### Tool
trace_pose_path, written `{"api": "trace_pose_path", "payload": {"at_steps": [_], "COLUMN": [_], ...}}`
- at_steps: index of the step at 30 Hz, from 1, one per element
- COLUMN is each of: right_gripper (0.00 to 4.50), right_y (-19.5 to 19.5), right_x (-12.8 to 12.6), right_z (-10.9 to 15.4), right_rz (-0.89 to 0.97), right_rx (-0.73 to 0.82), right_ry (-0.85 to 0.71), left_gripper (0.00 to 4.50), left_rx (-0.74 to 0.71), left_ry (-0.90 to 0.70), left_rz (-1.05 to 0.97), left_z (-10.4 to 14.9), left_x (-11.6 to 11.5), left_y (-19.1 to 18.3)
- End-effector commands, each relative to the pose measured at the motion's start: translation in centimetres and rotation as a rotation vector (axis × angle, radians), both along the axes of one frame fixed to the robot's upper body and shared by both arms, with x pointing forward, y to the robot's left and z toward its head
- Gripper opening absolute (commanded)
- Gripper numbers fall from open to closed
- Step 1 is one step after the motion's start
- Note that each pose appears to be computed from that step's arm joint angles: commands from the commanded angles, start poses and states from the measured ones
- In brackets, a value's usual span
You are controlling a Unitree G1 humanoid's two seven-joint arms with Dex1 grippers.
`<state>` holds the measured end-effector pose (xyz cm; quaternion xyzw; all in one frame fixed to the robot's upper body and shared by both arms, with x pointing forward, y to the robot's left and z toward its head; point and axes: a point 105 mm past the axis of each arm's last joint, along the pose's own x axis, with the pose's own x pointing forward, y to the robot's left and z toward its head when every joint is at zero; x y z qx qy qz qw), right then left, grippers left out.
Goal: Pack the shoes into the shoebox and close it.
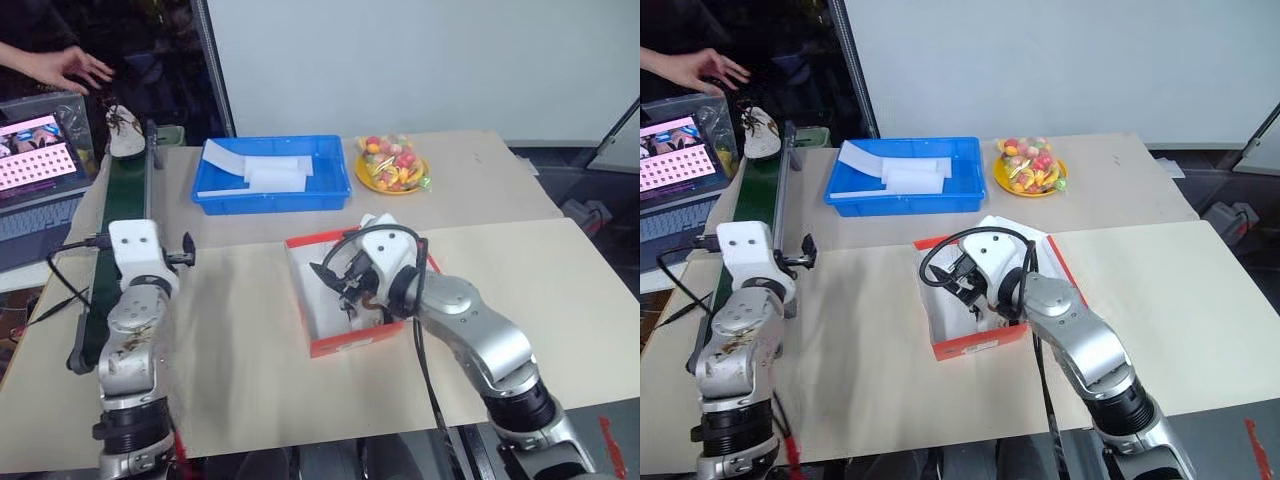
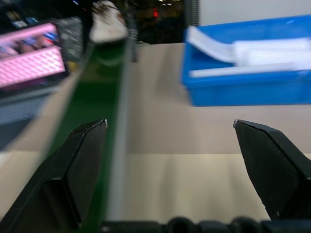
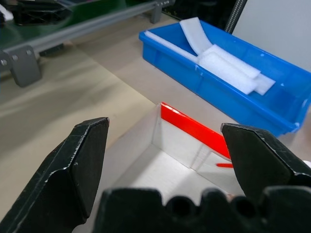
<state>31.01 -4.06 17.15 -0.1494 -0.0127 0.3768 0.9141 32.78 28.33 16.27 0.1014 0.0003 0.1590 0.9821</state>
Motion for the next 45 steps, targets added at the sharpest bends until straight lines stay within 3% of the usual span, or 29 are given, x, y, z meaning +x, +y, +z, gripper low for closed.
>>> {"api": "trace_pose_path", "payload": {"at_steps": [1,6,10,45], "right_gripper": [4.35,4.35,4.35,4.35], "right_y": [0.2,0.5,1.0,1.4], "right_x": [0.4,1.2,1.1,1.3], "right_z": [1.2,1.7,1.7,0.2], "right_rz": [0.002,-0.009,0.006,-0.041], "right_rx": [0.033,0.057,0.038,0.017], "right_ry": [-0.07,-0.076,-0.084,-0.058], "left_gripper": [4.5,4.5,4.5,4.5], "left_rx": [0.021,-0.016,-0.129,-0.151], "left_ry": [-0.062,-0.02,0.026,0.114], "left_rz": [0.088,0.159,0.186,0.165], "left_z": [1.7,0.9,-0.3,-0.3], "left_x": [-0.5,-0.8,-0.7,0.7], "left_y": [2.4,3.9,4.2,4.1]}}
